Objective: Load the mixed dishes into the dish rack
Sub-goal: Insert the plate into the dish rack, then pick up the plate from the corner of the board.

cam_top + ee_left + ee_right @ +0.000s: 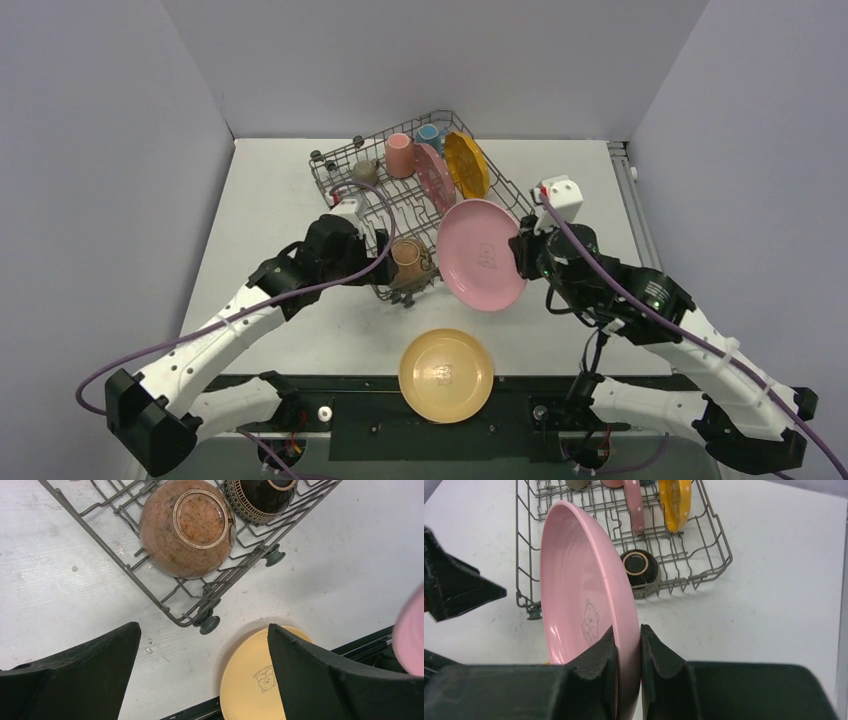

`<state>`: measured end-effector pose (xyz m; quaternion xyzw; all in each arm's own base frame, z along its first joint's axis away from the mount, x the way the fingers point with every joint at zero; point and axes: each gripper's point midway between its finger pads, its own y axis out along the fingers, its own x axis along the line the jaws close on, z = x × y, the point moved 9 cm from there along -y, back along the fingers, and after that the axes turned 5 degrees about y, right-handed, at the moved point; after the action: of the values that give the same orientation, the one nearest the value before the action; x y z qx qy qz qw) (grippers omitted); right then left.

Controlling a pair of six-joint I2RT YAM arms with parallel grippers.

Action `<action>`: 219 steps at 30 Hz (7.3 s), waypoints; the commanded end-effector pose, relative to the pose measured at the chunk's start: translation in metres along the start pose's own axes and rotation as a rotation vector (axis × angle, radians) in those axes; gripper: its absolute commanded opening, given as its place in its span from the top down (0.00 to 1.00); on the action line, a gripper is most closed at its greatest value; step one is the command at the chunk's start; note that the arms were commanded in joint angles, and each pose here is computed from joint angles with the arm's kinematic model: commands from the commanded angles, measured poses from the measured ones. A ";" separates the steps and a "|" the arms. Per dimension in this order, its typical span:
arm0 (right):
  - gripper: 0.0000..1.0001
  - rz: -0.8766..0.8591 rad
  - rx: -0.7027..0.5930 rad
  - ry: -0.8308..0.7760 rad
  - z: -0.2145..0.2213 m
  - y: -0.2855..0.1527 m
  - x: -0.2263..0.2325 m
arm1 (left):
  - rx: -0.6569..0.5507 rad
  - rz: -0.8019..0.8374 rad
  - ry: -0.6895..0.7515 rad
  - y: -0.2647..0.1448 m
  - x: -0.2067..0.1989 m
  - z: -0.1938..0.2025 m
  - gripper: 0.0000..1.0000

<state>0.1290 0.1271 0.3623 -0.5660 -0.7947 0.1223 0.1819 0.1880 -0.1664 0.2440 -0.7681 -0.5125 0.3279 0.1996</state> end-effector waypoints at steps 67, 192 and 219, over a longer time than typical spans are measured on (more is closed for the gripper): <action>1.00 0.206 -0.028 -0.458 -0.011 0.352 0.122 | -0.187 0.135 0.148 -0.066 0.037 0.034 0.04; 0.51 -0.323 0.296 0.352 0.189 0.025 0.002 | 0.093 0.245 -0.143 -0.029 -0.040 0.141 1.00; 1.00 -0.264 0.099 0.297 0.113 0.031 0.017 | -0.085 0.032 -0.068 -0.052 0.011 0.035 0.01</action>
<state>0.0845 0.1562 0.2032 -0.4208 -0.8061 0.1103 0.4013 0.1126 -0.1556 0.2209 -0.7714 -0.4835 0.3895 0.1397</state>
